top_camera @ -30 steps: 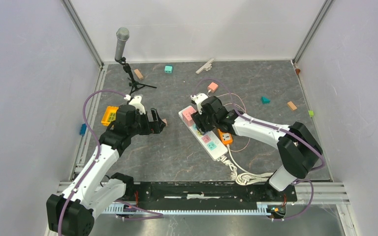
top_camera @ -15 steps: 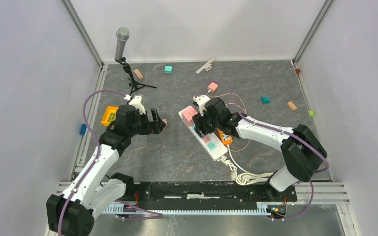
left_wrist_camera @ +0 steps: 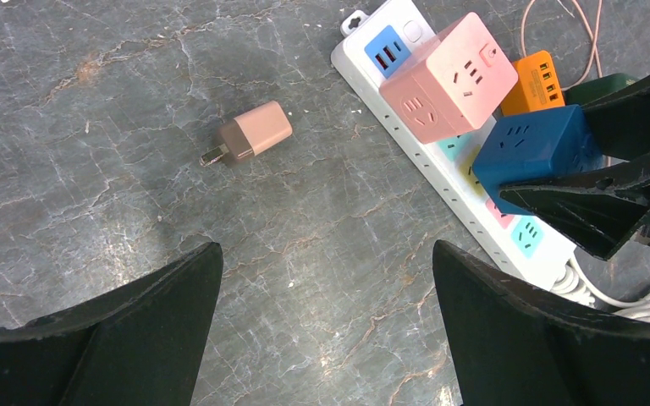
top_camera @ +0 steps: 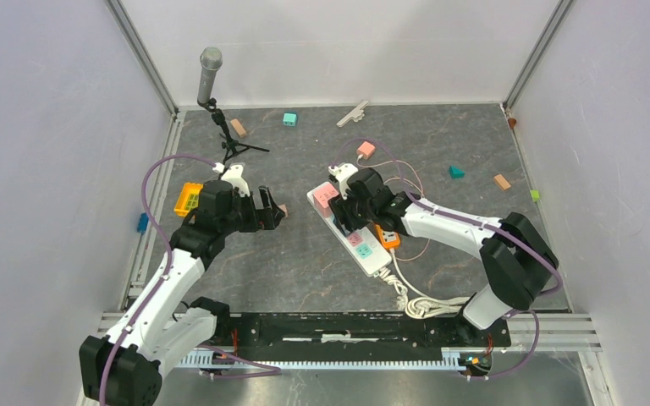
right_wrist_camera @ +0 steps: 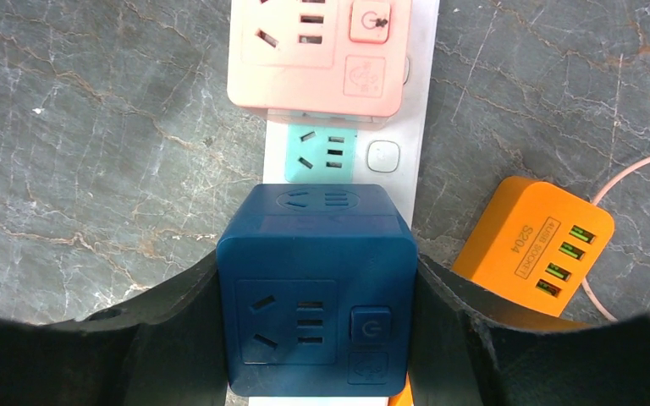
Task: Insert the plug
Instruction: Insert the plug into the socket.
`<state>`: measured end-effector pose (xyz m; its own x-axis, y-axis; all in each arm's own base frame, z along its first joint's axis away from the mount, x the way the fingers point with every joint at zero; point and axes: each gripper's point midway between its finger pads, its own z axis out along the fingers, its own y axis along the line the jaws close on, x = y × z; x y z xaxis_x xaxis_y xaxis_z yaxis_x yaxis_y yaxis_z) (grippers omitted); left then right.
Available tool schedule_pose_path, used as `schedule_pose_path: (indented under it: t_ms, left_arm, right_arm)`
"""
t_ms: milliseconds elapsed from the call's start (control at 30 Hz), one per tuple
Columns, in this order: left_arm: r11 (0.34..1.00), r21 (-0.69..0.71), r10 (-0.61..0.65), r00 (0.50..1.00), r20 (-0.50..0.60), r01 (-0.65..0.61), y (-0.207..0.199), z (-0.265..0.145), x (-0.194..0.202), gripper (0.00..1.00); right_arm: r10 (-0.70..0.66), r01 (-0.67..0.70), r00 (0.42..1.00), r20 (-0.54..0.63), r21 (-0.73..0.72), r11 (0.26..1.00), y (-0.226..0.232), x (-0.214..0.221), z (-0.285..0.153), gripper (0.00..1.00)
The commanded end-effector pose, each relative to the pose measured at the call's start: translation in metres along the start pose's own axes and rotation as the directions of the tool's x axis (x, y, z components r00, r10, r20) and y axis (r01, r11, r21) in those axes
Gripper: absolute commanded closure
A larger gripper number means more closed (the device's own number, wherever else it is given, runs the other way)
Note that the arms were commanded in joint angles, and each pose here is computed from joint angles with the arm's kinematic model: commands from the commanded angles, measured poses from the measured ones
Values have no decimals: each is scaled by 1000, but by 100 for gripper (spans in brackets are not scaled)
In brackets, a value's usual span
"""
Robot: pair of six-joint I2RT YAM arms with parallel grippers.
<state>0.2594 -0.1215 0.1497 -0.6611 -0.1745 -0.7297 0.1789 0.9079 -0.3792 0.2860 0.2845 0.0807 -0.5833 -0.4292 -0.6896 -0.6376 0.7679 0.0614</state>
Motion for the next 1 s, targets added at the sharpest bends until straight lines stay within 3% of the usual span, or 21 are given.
schedule_pose_path:
  t_ms: [0,267,467,600,967]
  left_arm:
    - [999,-4,52,997,59,-51,-1,-5,-18,0]
    - [999,-3,50,997,59,-50,-1,-5,-18,0]
    - [999,0,50,996,69,-50,-2,-7,-19,0]
    - [999,0,51,996,76,-51,-2,-9,-20,0]
    - [999,7,51,996,76,-52,-4,-9,-20,0]
  right_arm:
    - [-37,56,985,-170,105,993,-20,38,5,100]
    - [-62,89,974,-219,117,989,-22,52,9,100]
    - [96,-125,976,-196,-140,982,4,62,13,100]
    - [130,-178,970,-205,-234,956,11,61,8,100]
    - [89,-126,969,-230,-152,980,-4,62,4,100]
